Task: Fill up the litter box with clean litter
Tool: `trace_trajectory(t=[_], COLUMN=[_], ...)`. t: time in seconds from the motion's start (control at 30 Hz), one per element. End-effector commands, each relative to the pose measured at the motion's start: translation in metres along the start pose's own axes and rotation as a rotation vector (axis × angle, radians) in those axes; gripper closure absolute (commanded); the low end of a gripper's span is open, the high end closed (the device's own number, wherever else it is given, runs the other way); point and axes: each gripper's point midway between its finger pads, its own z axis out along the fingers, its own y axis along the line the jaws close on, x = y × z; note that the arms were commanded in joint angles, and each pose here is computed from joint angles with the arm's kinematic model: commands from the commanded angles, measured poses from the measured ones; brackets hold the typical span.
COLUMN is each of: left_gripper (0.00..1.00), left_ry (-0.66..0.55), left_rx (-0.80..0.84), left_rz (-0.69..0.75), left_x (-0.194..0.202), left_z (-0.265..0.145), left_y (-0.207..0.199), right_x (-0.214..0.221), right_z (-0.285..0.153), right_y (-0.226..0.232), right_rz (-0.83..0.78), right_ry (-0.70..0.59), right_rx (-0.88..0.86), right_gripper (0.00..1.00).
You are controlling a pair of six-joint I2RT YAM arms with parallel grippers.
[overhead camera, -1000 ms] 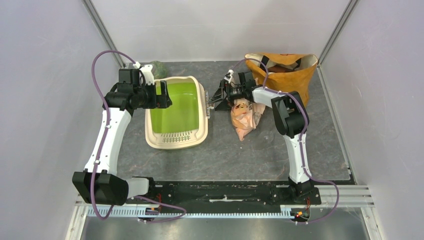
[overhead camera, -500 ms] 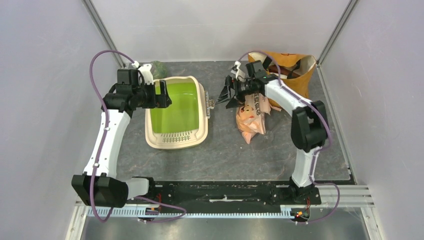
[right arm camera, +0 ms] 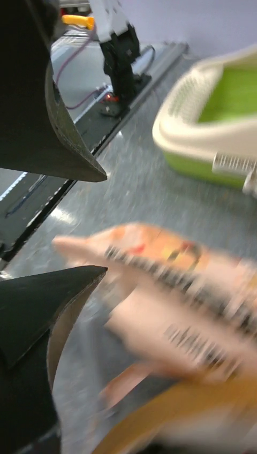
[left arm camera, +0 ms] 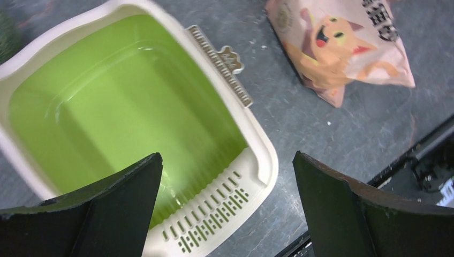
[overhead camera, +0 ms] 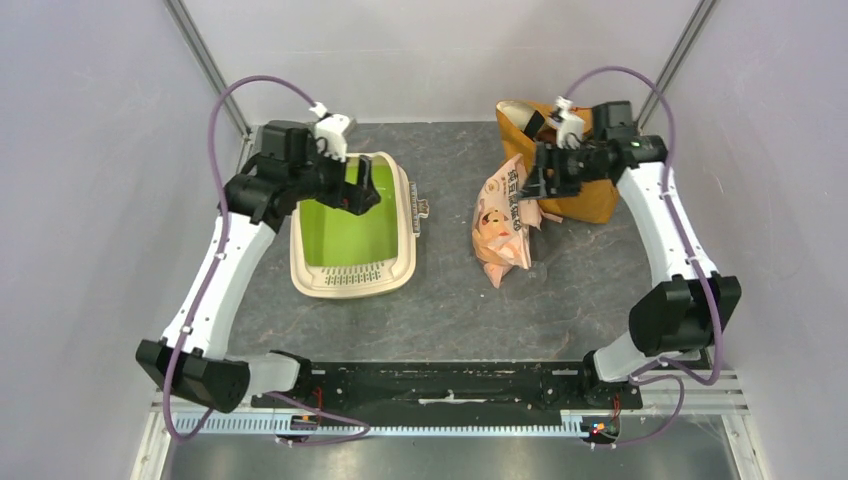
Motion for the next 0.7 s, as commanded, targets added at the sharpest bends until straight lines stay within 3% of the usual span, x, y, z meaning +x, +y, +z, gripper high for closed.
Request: trace_trajectory(t=[0.0,0.07,0.13,0.23,0.33,0.43,0.67], left_gripper=[0.00,0.00,0.00,0.00,0.00,0.00,0.00], left_ry=[0.001,0.008,0.012,0.020,0.023,0.028,0.035], left_rx=[0.074,0.090,0.096,0.104,0.098,0.095,0.091], left_rz=[0.137,0.154,0.160,0.157,0.147,0.143,0.147], left_x=[-0.014,-0.017,-0.018,-0.016,-0.011,-0.007,-0.002], left_z=[0.013,0.017,0.020,0.023,0.024,0.024,0.024], left_y=[-0.027,-0.034,-0.037,-0.040,-0.039,-0.038,-0.037], right_x=[0.059,0.073,0.084,0.092,0.091,0.083,0.055], right_z=[-0.029,-0.031,-0.033,-0.031,-0.017,0.000,0.010], right_y=[-0.049,-0.056,-0.075,-0.089,-0.092,-0.098,-0.094], right_rz=[0.155,0.267,0.391,0.497,0.586,0.643,0.624], right_ry=[0.105,0.083,0.026,-0.058,-0.155,-0.238,-0.402], right_rx=[0.180,0.228,0.339,0.416,0.382,0.322,0.196], right_gripper=[0.36,0.41,0.53,0.57,0.48,0.29,0.17])
